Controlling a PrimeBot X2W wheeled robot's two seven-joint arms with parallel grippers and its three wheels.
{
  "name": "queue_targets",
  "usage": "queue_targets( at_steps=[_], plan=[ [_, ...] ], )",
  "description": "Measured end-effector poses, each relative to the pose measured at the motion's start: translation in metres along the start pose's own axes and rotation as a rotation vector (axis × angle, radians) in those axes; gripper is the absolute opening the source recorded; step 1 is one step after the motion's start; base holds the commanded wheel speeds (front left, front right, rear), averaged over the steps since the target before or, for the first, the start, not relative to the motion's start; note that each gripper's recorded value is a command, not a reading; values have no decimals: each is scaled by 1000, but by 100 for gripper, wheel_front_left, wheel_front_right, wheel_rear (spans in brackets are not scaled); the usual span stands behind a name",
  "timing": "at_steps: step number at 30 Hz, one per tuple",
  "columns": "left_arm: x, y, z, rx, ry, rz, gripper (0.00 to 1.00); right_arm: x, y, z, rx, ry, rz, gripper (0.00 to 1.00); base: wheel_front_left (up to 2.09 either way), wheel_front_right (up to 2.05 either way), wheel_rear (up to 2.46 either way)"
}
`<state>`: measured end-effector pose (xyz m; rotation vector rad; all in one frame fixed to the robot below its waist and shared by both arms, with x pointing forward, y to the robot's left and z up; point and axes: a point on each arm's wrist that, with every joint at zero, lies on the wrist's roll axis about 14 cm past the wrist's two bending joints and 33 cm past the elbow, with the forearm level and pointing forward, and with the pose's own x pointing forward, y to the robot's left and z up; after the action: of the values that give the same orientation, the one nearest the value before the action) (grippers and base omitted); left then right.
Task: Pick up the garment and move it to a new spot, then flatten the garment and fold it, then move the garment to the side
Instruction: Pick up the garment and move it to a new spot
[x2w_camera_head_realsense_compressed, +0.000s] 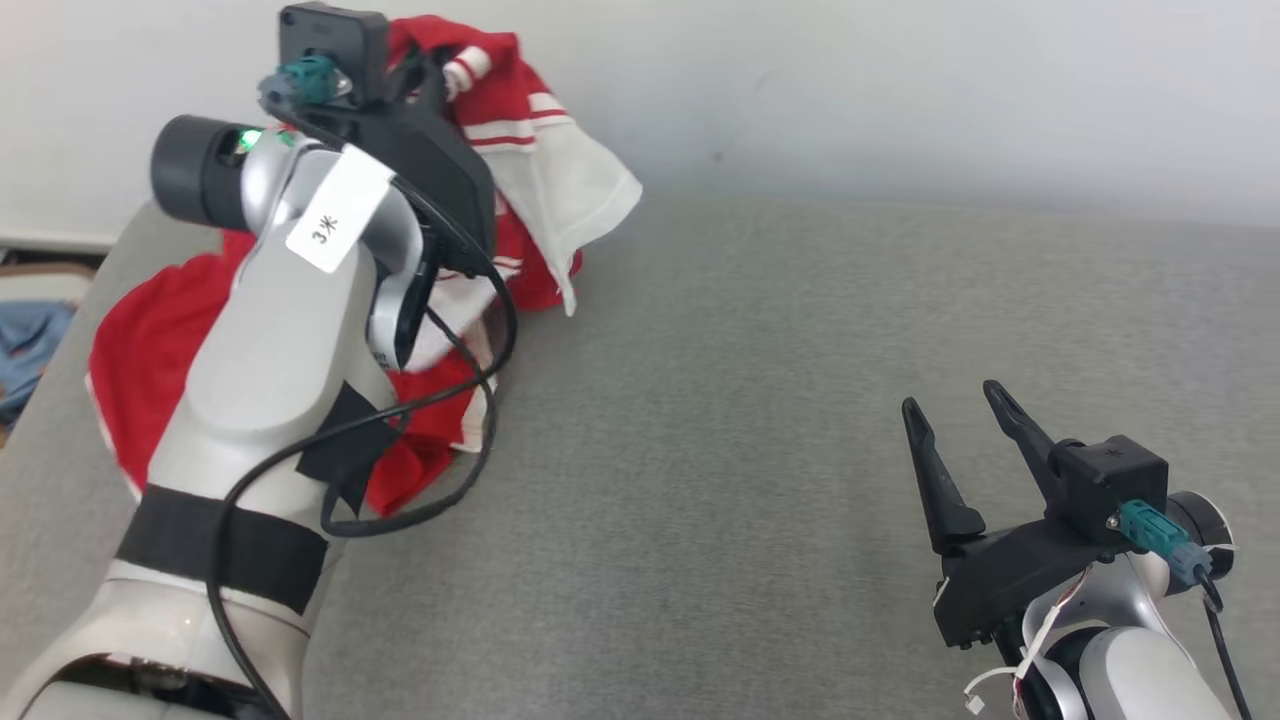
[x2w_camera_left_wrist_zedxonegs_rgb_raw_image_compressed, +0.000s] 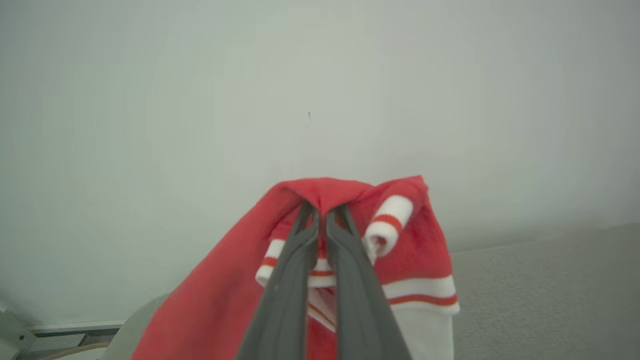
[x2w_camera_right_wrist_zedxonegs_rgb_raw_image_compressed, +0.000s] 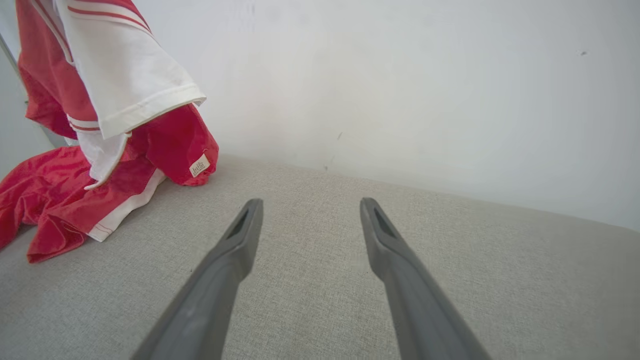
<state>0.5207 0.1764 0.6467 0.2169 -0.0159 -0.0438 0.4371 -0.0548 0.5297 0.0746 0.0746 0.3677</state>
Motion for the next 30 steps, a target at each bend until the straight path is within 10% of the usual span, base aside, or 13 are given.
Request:
queue_targets(
  at_steps=[16, 30],
  plan=[
    [-87, -252, 98, -6, -298, -761, 0, -76, -66, 25, 14, -114, -270, 100, 0, 0, 0],
    [-56, -310, 23, 58, -16, -800, 0, -127, -122, 25, 5, -136, -471, 100, 0, 0, 0]
  ],
)
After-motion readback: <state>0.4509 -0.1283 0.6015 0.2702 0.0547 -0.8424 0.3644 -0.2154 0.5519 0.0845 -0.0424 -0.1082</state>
